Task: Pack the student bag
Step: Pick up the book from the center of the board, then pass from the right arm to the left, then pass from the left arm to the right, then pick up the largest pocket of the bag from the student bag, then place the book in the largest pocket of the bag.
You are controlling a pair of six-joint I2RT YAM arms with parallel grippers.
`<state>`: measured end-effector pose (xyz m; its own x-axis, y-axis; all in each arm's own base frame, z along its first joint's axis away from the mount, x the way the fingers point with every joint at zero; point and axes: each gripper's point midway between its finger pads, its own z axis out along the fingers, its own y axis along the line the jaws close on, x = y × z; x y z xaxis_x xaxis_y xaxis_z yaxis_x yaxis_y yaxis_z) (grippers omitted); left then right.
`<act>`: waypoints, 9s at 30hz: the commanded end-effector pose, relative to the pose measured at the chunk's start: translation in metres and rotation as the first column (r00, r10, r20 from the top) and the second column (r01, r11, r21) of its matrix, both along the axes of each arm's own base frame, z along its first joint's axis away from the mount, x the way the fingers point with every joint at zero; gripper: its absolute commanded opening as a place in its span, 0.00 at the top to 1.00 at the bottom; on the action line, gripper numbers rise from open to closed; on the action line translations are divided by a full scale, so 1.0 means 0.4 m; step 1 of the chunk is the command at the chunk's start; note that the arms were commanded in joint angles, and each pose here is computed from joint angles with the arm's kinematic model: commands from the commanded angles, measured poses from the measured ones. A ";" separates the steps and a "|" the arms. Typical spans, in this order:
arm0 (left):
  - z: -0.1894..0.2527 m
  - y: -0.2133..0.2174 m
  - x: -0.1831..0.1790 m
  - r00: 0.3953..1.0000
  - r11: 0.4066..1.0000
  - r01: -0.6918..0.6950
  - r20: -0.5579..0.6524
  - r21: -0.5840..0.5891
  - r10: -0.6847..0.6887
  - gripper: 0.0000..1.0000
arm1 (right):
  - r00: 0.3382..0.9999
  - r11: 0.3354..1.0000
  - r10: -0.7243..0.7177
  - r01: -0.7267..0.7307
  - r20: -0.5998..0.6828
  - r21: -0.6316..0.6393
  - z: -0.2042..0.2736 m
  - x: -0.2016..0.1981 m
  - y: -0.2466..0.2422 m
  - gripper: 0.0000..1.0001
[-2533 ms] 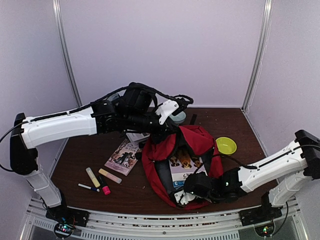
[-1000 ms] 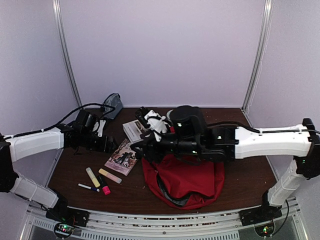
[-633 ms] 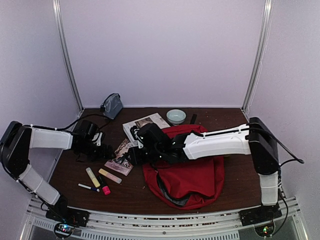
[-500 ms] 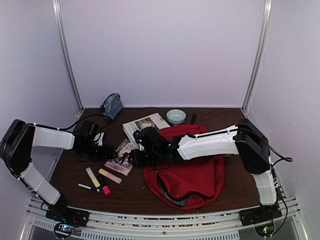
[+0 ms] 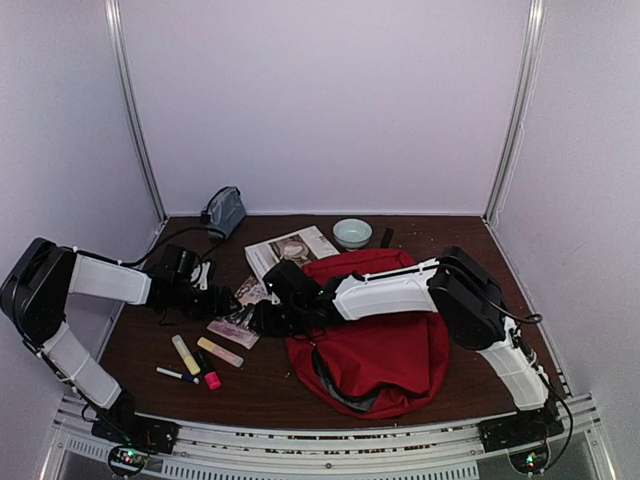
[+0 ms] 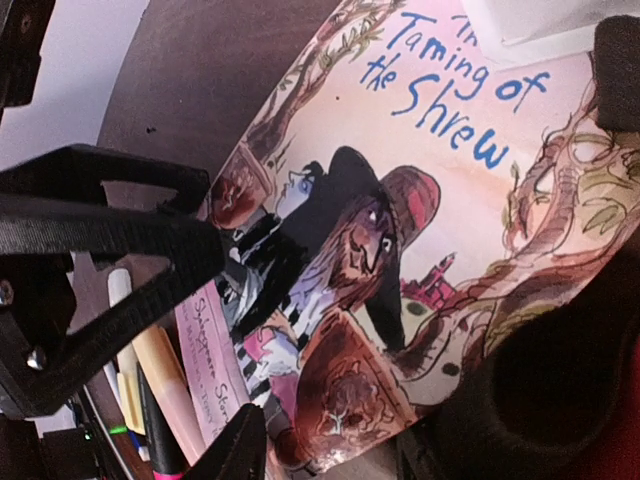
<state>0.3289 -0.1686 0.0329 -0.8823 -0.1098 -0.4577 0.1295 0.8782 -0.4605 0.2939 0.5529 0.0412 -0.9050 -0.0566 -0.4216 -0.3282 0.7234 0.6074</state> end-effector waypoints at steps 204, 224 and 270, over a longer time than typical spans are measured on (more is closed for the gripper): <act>0.588 -0.723 -0.072 0.567 0.739 0.498 0.474 0.454 -0.674 1.00 | 0.990 0.886 0.026 -0.087 0.137 0.455 0.576 -0.364 -0.921 1.00; 0.733 -0.766 -0.220 0.421 0.681 0.674 0.609 0.286 -0.672 1.00 | 0.867 0.728 -0.499 0.420 -0.003 0.542 0.367 -0.094 -0.867 1.00; 0.712 -0.824 -0.294 0.341 0.569 0.788 0.603 0.235 -0.722 0.60 | 0.835 0.946 -0.282 0.323 0.473 -0.007 0.504 -0.189 -0.951 0.33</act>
<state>0.2255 -0.4997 0.2961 -0.1804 0.4244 -0.8873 0.9518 0.3027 -0.0487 0.2155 0.1733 0.2007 -0.6622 0.1986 -0.7225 -0.2244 0.8675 0.4441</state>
